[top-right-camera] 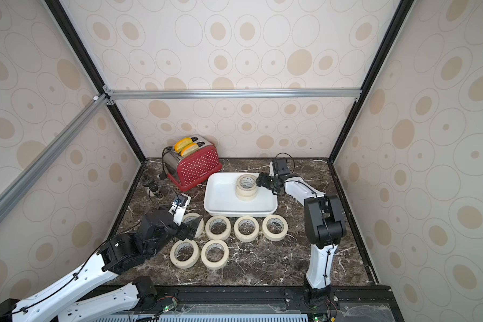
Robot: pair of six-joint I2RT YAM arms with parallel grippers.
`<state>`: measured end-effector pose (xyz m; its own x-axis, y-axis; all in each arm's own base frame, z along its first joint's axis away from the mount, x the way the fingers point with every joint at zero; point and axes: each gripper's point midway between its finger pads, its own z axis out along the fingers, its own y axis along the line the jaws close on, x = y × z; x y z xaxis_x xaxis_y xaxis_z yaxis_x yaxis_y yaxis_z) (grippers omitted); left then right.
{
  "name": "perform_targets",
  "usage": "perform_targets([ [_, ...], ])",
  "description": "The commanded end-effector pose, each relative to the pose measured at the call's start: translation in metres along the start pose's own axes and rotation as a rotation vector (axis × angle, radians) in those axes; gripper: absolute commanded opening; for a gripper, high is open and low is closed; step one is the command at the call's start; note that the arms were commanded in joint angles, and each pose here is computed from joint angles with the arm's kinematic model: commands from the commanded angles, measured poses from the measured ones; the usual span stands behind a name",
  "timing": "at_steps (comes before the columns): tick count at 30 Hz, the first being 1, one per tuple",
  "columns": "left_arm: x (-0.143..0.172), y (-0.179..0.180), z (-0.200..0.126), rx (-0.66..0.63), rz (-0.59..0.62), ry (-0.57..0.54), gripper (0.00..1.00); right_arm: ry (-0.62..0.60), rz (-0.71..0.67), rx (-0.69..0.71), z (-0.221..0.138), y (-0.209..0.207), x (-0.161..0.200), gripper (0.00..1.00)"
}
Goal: Take out the art tape in the storage box
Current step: Pick up the art tape from the storage box.
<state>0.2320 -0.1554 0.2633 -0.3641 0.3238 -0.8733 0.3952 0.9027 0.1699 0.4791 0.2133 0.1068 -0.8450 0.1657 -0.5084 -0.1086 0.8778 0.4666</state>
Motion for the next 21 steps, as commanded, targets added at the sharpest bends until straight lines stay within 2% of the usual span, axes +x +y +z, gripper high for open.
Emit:
perform_targets([
  [1, -0.005, 0.001, -0.001, -0.003, 0.005, -0.021, 0.99, 0.04, 0.002, -0.035, 0.006, 0.006, 0.002, 0.77],
  [9, 0.0, 0.001, 0.004, -0.017, 0.026, 0.02, 0.99, 0.076, 0.012, -0.071, 0.023, 0.007, 0.006, 0.67],
  [21, 0.005, -0.002, 0.011, -0.02, 0.059, 0.07, 0.99, 0.104, 0.007, -0.101, 0.032, 0.011, 0.01, 0.42],
])
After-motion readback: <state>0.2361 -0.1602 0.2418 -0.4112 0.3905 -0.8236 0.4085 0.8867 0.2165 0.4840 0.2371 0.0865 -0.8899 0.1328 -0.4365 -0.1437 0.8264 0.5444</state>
